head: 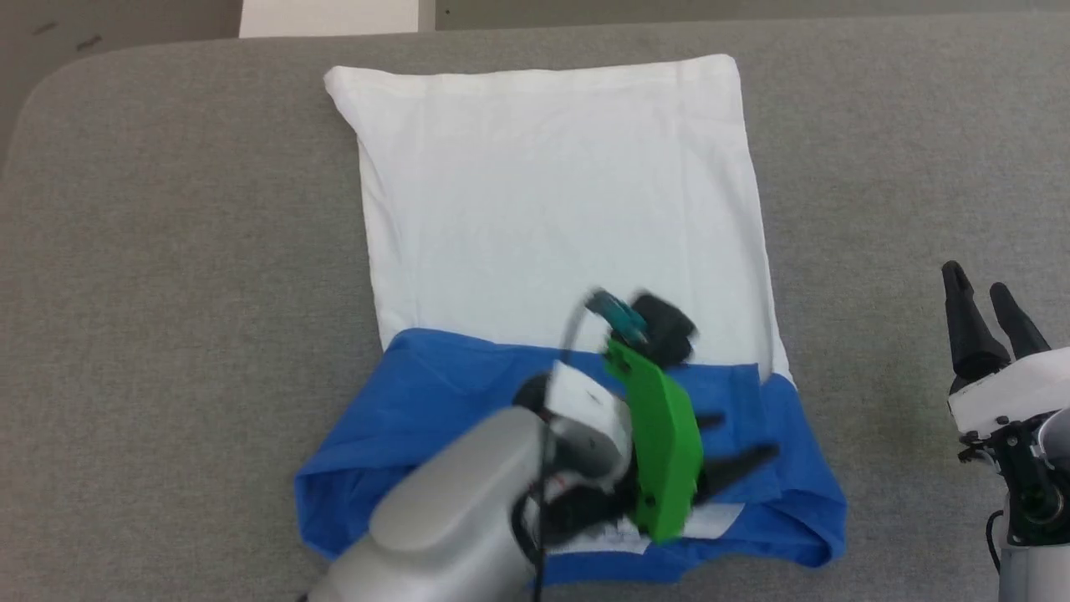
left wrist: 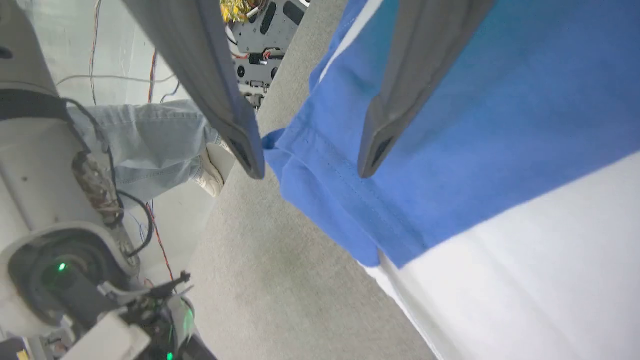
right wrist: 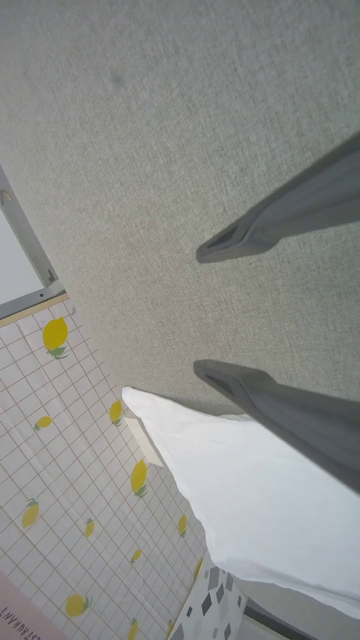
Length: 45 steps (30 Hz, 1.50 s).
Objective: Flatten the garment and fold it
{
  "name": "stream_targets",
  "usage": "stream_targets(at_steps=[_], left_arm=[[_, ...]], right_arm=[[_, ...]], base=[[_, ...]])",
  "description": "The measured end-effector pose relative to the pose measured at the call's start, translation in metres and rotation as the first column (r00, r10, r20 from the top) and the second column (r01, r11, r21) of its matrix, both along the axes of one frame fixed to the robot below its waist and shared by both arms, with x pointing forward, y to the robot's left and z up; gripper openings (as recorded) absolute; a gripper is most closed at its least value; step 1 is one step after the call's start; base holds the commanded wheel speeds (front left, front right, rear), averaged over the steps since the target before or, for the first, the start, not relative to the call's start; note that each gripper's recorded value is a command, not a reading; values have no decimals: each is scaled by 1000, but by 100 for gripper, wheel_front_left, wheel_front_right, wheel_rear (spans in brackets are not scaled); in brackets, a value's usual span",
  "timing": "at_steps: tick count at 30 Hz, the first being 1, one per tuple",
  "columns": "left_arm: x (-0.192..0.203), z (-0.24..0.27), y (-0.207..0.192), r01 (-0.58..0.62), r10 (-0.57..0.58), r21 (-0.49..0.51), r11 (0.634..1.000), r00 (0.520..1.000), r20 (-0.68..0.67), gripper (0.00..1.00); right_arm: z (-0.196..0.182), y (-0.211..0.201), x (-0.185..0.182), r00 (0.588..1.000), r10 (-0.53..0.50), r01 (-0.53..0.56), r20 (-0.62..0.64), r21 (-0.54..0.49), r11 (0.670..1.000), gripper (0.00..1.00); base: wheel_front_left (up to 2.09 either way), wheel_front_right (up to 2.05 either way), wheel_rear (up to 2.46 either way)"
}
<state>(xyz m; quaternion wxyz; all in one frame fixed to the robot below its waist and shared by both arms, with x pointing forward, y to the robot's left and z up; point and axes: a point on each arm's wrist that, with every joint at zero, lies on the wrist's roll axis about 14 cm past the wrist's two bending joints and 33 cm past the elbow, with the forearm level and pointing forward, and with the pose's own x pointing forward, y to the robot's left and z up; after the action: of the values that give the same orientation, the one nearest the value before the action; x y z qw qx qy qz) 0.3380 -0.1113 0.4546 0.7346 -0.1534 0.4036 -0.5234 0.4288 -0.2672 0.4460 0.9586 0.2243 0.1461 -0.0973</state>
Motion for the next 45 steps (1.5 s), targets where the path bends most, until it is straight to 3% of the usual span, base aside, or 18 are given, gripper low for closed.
stream_targets(at_steps=[3, 7, 11, 15, 20, 23, 31, 38, 39, 45], left_arm=[[41, 32, 13, -154, 159, -95, 984, 986, 51, 100], [116, 87, 65, -400, 450, -243, 884, 870, 202, 100], [169, 117, 151, -601, 693, -345, 721, 628, 354, 100], [187, 115, 229, -720, 786, -375, 583, 386, 482, 100], [178, 85, 289, -800, 805, -369, 473, 223, 549, 100], [174, 72, 305, -822, 814, -367, 435, 185, 550, 100], [183, 65, 317, -819, 804, -392, 420, 134, 580, 100], [195, 48, 325, -824, 819, -415, 386, 99, 564, 100], [198, 39, 325, -827, 826, -415, 380, 102, 554, 100], [203, 15, 330, -839, 818, -389, 380, 109, 565, 100]], right_arm=[[7, 4, 1, 1000, 14, -14, 12, -5, 1000, 100], [17, 11, 4, 999, 45, -44, 27, -20, 999, 100], [25, 22, 7, 996, 85, -84, 32, -36, 996, 100], [27, 31, 10, 992, 120, -118, 25, -48, 992, 100], [23, 38, 14, 988, 152, -152, -5, -58, 987, 100], [19, 43, 21, 984, 173, -175, -36, -75, 982, 100], [27, 62, 88, 962, 253, -266, -104, -134, 955, 100], [17, 76, 160, 911, 286, -366, -296, -267, 891, 100], [7, 78, 178, 894, 278, -381, -351, -271, 884, 100], [-46, 87, 201, 801, 246, -447, -546, -273, 852, 100]], base=[[0, 0, 0], [0, 0, 0], [0, 0, 0], [0, 0, 0], [0, 0, 0], [0, 0, 0], [0, 0, 0], [0, 0, 0], [0, 0, 0], [0, 0, 0]])
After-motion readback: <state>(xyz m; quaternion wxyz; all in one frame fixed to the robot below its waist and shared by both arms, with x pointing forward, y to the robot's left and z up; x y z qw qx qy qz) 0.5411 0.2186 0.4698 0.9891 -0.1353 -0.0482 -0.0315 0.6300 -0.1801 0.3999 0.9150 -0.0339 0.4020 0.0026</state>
